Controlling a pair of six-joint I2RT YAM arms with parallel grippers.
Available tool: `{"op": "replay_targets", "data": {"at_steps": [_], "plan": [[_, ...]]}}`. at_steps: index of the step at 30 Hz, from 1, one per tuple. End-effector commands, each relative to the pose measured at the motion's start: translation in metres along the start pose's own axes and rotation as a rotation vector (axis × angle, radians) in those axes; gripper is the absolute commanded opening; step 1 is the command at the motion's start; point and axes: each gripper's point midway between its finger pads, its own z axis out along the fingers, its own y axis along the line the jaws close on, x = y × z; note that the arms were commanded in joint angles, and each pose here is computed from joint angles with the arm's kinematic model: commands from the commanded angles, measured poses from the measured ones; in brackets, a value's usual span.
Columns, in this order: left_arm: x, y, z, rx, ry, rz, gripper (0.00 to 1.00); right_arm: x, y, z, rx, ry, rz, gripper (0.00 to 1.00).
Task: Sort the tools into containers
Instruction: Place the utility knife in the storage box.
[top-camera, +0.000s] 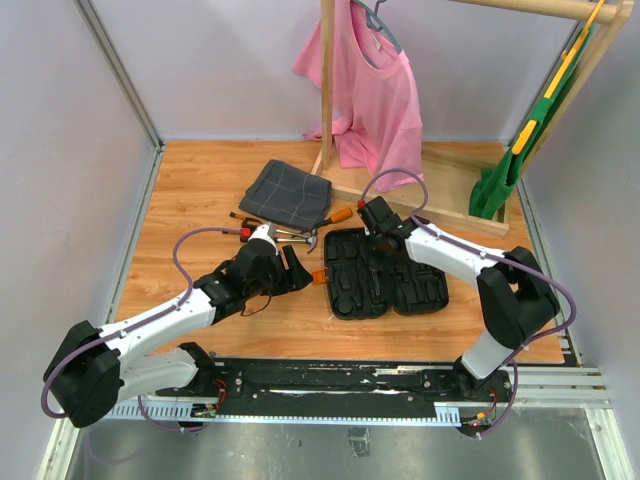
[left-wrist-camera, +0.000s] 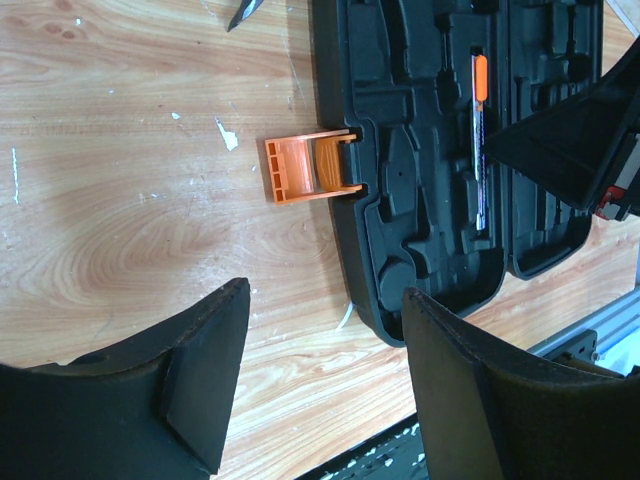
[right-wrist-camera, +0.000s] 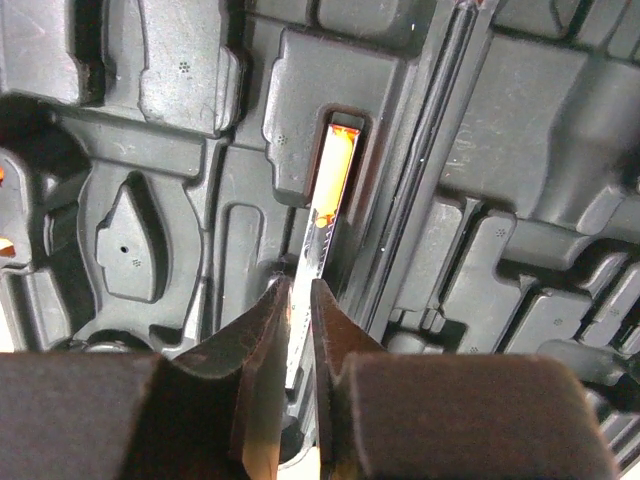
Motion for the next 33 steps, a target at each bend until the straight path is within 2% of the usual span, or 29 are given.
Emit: {"op": "replay_targets", "data": {"at_steps": [1,5,15,28,33], "plan": [[-0.004,0.001,0.000,0.004,-0.019,-0.007,0.66,-0.004,-0.011,0.005,0.031,0.003,0.007,0.16],[-0.004,0.000,0.001,0.003,-0.017,-0.005,0.66,-0.002,-0.012,0.009,0.030,0.011,0.009,0.16],[-0.004,0.000,0.002,0.002,-0.015,-0.005,0.66,0.016,-0.017,0.020,0.046,0.059,0.007,0.09],[-0.012,0.002,-0.001,-0.027,-0.036,0.020,0.66,0.087,-0.026,0.040,0.060,0.219,0.018,0.04],[-0.023,0.001,-0.004,-0.050,-0.070,0.041,0.66,0.079,-0.019,0.028,0.008,0.169,0.020,0.05]]}}
